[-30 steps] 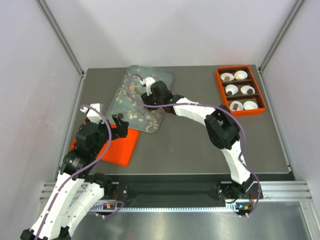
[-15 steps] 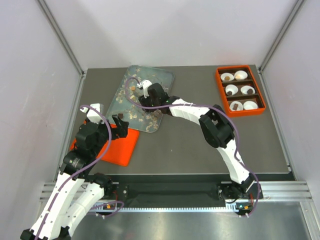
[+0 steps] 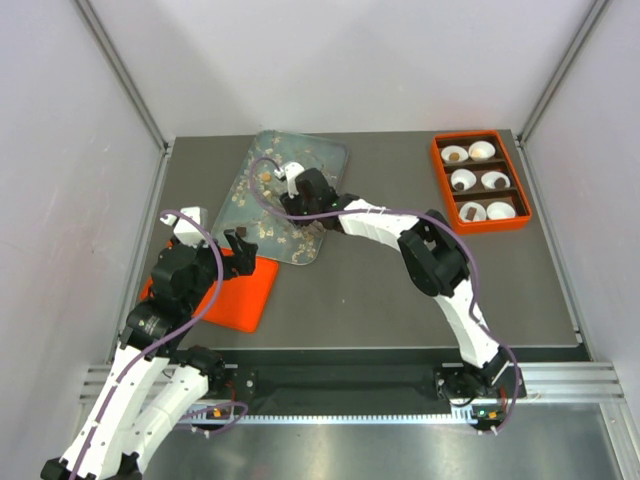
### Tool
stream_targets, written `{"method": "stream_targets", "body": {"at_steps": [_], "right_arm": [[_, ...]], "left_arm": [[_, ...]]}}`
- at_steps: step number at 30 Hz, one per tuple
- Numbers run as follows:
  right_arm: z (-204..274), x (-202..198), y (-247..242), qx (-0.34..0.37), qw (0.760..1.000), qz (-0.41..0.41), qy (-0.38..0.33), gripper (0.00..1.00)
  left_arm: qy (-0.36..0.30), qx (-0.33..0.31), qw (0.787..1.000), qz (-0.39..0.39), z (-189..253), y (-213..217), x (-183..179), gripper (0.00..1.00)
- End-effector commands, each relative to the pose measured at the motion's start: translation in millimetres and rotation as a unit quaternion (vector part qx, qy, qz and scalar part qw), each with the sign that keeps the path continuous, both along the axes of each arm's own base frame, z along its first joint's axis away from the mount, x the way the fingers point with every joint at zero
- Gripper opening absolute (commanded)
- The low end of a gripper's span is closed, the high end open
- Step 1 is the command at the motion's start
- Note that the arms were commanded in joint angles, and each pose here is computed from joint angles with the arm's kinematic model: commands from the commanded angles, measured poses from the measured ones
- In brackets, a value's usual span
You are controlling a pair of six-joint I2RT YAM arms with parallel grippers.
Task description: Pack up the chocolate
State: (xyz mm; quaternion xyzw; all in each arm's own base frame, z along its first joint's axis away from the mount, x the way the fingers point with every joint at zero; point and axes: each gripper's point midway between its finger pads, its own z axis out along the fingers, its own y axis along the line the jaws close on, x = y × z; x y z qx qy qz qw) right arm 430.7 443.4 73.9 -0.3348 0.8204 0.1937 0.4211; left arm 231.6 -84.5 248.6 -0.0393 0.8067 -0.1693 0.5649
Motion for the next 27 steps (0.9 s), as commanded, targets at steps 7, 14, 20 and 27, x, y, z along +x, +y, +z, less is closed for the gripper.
{"method": "stream_targets", "body": {"at_steps": [7,14,20,27], "right_arm": [[55,-31,-26,0.044,0.999,-0.019,-0.017,0.34],[82,-53,-62,0.066,0.997,-0.037,-0.017,0.32],[120,-55,-109,0.089,0.992,-0.088,-0.026,0.31],[151,-52,-207,0.077,0.977,-0.195,-0.036,0.3]], "left_arm": [[-0.02,0.001,1.0,0.001,7,1,2,0.99],[-0.019,0.001,1.0,-0.002,7,0,2,0.99],[-0.02,0.0,1.0,-0.002,7,0,2,0.99],[-0.022,-0.001,1.0,-0.005,8,-1,2,0.99]]}}
